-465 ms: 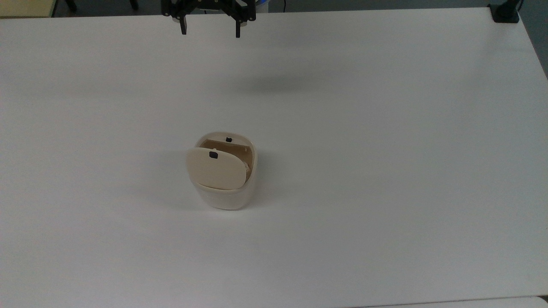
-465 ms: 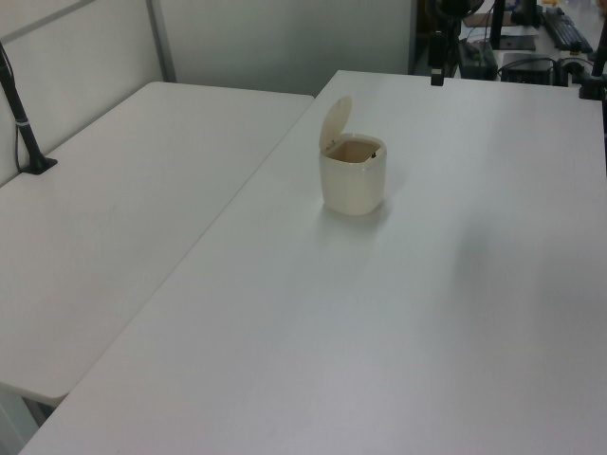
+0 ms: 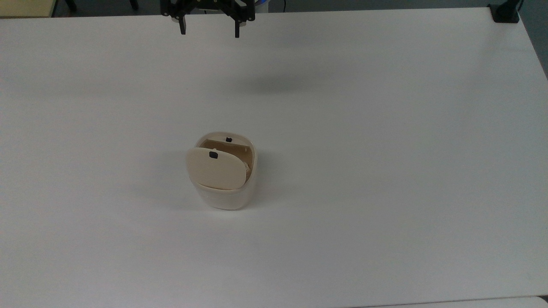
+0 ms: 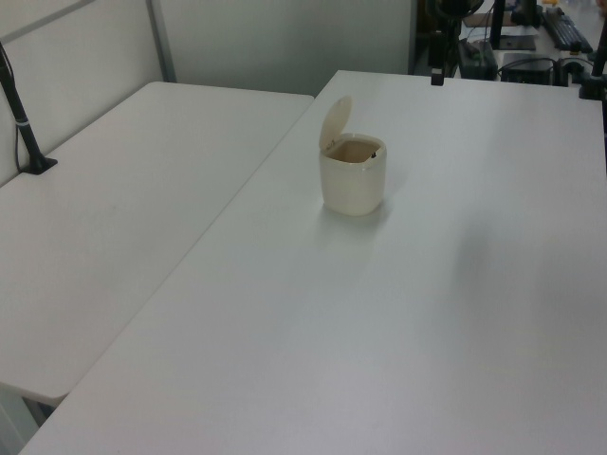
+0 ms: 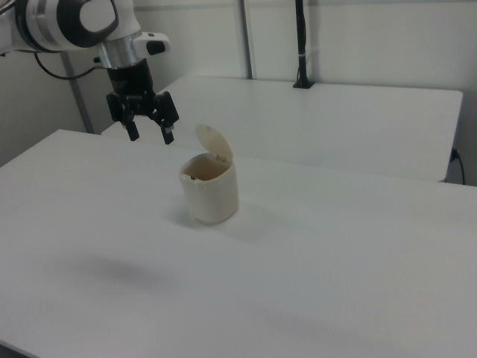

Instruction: Close the trash bin

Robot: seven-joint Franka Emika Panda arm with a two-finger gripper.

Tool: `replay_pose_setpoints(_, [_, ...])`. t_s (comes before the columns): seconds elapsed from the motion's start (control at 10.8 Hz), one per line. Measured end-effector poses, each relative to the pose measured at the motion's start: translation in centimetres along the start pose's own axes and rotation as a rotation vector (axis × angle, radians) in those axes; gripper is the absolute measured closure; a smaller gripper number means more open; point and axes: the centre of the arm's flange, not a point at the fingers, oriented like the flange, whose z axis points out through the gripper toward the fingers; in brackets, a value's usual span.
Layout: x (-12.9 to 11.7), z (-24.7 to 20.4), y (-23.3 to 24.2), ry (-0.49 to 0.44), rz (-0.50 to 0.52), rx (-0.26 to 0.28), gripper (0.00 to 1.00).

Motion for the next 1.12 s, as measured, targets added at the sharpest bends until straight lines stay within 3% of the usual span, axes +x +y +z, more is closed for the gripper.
replay_pose_setpoints(0.37, [0.0,0.0,0.0,0.000,0.000,0.000,0.00])
replay_pose_setpoints(0.46, [0.0,0.0,0.0,0.000,-0.001,0.000,0.05])
replay_pose_setpoints(0.65, [0.0,0.0,0.0,-0.001,-0.008,0.000,0.36])
replay_pose_setpoints(0.74, [0.0,0.0,0.0,-0.001,-0.010,0.000,0.57])
replay_pose_setpoints(0.93, [0.1,0.2,0.0,0.002,-0.016,0.000,0.86])
replay_pose_setpoints(1.02, [0.5,0.1,0.0,0.023,-0.017,0.000,0.98])
replay_pose_setpoints(1.12, [1.1,0.1,-0.1,0.063,-0.017,0.000,0.99])
